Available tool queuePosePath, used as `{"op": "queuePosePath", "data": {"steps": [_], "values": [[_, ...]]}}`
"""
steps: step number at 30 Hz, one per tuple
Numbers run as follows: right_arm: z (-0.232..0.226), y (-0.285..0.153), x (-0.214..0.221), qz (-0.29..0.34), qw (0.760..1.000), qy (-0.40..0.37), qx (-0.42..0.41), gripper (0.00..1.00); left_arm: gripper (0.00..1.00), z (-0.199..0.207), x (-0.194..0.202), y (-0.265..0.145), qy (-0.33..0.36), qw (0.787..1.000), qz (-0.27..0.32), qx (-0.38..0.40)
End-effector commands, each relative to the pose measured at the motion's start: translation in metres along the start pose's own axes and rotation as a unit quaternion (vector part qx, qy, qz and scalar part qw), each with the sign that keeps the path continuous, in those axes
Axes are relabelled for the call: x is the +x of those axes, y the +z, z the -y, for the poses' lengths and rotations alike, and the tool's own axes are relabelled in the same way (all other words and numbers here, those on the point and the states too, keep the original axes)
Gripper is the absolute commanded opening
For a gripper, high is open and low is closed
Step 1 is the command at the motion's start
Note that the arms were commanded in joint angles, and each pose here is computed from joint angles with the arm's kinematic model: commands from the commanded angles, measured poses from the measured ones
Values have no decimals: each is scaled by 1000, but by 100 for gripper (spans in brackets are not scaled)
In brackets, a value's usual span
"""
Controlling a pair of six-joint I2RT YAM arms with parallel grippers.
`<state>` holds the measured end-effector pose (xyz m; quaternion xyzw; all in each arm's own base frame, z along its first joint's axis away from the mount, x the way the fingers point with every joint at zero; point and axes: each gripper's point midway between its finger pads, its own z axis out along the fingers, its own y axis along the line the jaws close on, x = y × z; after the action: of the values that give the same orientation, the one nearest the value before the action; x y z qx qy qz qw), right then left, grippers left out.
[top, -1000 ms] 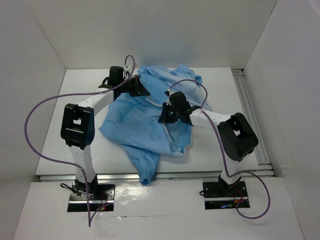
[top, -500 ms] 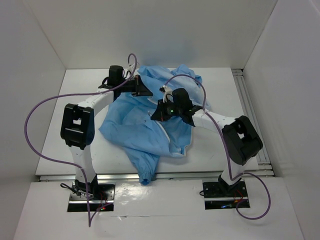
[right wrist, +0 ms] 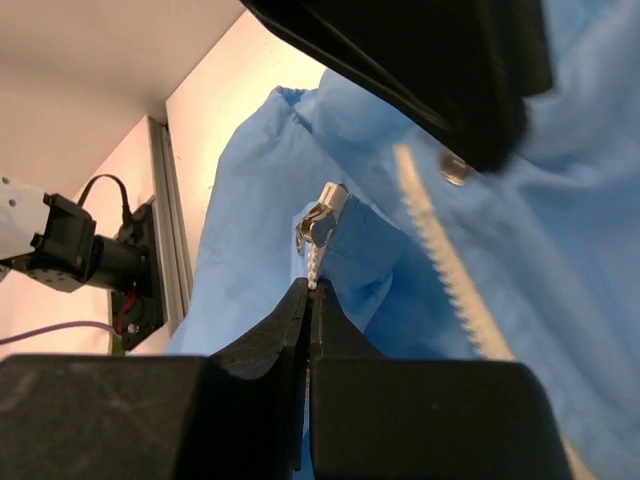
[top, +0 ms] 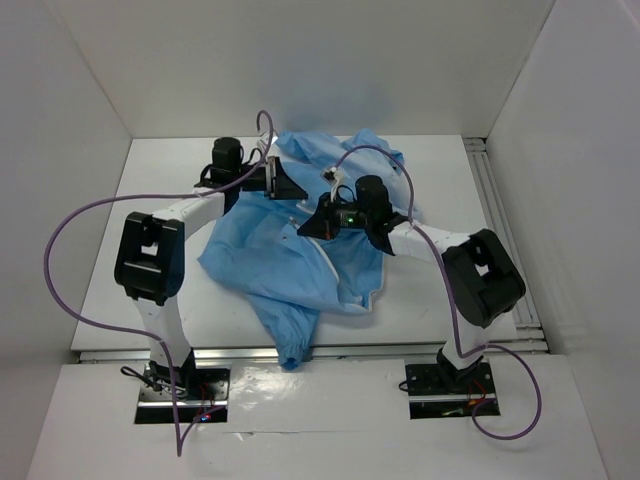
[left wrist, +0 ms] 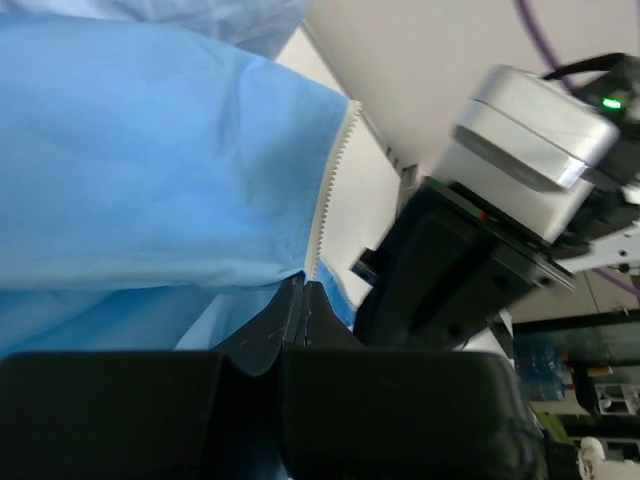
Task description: Zip up the jacket
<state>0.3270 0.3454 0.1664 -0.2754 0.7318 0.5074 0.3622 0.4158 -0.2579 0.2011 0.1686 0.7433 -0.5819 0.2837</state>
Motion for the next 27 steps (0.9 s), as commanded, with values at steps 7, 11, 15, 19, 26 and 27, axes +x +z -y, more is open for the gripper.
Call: {"op": "queuePosePath", "data": {"steps": [7,11,15,19,26,27], "values": [[-2,-13,-8,45,998,1,-46,0,0,47,-6,-11,73,993,4,98],[-3,-14,-10,51,997,14,-57,0,0,46,-4,-11,73,993,4,98],[2,-12,-11,54,996,33,-61,0,0,47,-1,-8,75,992,-2,106],[-3,-12,-17,71,993,39,-80,0,0,45,-1,-7,83,990,-3,111],[-5,-14,-23,89,991,43,-94,0,0,47,8,0,78,989,-18,126],[-6,-14,-24,91,990,45,-96,0,0,48,6,0,82,988,-18,126]]}}
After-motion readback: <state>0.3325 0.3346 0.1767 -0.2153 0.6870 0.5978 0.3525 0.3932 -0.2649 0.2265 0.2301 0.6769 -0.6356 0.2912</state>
